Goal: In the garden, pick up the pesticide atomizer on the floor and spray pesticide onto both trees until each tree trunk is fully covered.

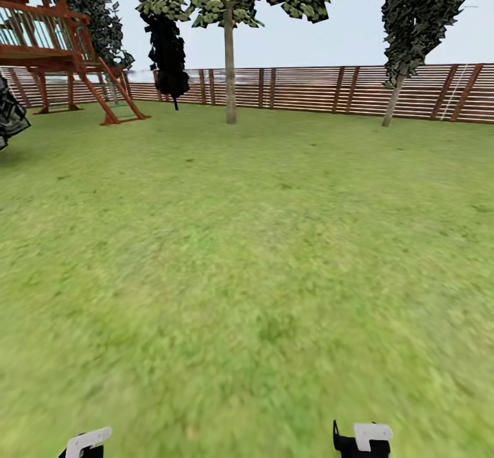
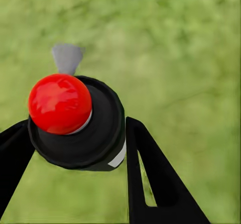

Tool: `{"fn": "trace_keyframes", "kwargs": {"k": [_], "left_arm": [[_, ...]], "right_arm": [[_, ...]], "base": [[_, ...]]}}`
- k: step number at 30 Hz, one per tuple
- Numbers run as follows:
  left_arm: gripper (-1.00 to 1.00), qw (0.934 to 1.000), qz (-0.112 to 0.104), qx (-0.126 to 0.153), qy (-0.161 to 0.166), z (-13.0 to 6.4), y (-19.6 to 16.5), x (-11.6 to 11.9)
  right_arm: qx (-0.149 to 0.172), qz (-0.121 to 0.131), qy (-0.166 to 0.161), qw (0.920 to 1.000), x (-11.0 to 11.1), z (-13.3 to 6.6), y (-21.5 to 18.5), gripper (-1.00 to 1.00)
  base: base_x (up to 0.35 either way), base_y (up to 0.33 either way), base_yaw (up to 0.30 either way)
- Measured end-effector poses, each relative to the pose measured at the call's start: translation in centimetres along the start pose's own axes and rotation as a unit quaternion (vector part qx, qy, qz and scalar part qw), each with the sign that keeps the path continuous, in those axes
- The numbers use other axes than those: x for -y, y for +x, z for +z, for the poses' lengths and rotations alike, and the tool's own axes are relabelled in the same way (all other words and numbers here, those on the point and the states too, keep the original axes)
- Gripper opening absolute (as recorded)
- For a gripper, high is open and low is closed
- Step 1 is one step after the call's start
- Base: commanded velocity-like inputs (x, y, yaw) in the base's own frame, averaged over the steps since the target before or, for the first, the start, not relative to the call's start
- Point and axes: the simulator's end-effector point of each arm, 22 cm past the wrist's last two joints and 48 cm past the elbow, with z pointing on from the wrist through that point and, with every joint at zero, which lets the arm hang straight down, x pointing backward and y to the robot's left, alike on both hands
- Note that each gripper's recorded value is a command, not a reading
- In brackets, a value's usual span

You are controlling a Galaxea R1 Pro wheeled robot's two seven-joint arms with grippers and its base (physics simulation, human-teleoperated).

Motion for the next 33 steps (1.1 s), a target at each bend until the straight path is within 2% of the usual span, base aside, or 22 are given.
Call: {"fn": "trace_keyframes", "kwargs": {"k": [33], "left_arm": [[-1.0,1.0,0.0,0.0,0.0,0.0,0.0,0.0]], "right_arm": [[0.0,0.0,0.0,1.0,-0.04,-0.01,-0.01,1.0]], "base": [[0.338,0.0,0.0]]}}
